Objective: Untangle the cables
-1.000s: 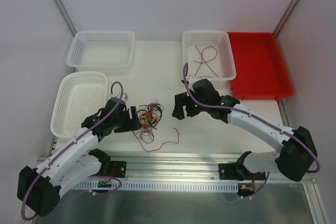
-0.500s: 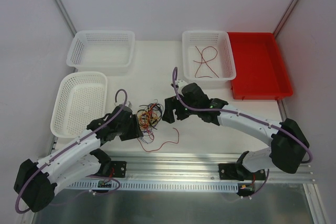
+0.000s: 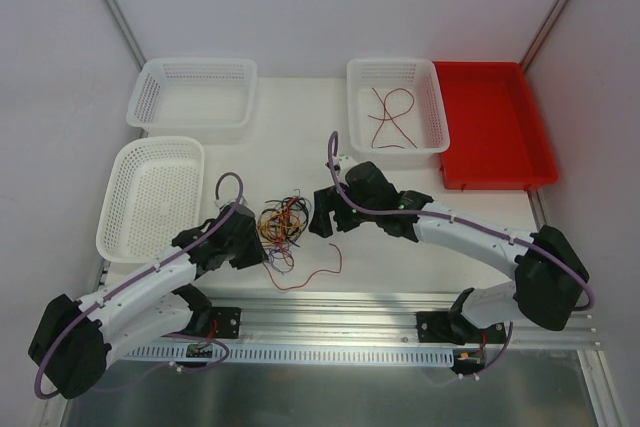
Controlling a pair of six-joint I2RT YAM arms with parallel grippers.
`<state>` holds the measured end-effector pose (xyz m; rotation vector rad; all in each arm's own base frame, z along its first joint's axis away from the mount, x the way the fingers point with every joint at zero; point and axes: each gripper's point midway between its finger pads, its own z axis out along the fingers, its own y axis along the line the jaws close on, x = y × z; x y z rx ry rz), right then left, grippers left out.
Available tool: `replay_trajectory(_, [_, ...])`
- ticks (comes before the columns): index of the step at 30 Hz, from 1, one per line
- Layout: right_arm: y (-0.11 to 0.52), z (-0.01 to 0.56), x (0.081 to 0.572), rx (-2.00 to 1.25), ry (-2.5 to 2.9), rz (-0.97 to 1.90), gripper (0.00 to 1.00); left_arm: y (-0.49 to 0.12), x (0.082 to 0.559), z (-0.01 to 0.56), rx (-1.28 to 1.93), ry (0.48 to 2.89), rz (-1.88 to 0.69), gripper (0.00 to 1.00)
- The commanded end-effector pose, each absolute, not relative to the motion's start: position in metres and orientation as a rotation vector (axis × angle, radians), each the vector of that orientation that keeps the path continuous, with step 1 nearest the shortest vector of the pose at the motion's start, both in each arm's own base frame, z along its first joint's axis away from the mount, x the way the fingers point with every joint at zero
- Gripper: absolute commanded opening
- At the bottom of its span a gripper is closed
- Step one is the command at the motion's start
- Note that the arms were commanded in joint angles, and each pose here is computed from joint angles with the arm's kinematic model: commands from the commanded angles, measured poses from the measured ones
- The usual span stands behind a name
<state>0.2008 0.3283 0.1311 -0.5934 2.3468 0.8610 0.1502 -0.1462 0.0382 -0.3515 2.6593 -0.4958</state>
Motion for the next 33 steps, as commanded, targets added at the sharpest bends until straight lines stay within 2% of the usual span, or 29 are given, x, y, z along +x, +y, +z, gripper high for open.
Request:
replay_trajectory(1, [0.333, 0.134, 0.203, -0.576, 2.320, 0.878, 0.82, -0.147, 0.155, 0.036, -0.394, 2.628, -0.497, 0.25])
replay_trajectory(5, [0.333, 0.133, 0.202, -0.576, 2.322, 0.872, 0.82, -0.148, 0.156, 0.037, -0.400, 2.623, -0.503, 0.16])
replay_trajectory(8, [0.333, 0.133, 0.201, -0.575, 2.321, 0.872, 0.82, -0.152, 0.158, 0.042, -0.384, 2.621, -0.518, 0.04])
replay_trajectory(10, [0.332, 0.134, 0.202, -0.572, 2.317, 0.869, 0.82, -0.154, 0.159, 0.044, -0.373, 2.622, -0.529, 0.00])
replay_trajectory(18, [0.328, 0.135, 0.202, -0.564, 2.313, 0.856, 0.82, -0.164, 0.165, 0.086, -0.268, 2.547, -0.624, 0.00])
replay_trajectory(25, [0.340, 0.145, 0.210, -0.545, 2.283, 0.881, 0.82, -0.181, 0.177, 0.139, -0.005, 2.463, -0.693, 0.00])
replay_trajectory(33, [0.354, 0.170, 0.219, -0.522, 2.207, 0.944, 0.81, -0.200, 0.206, 0.225, 0.240, 2.252, -0.723, 0.00])
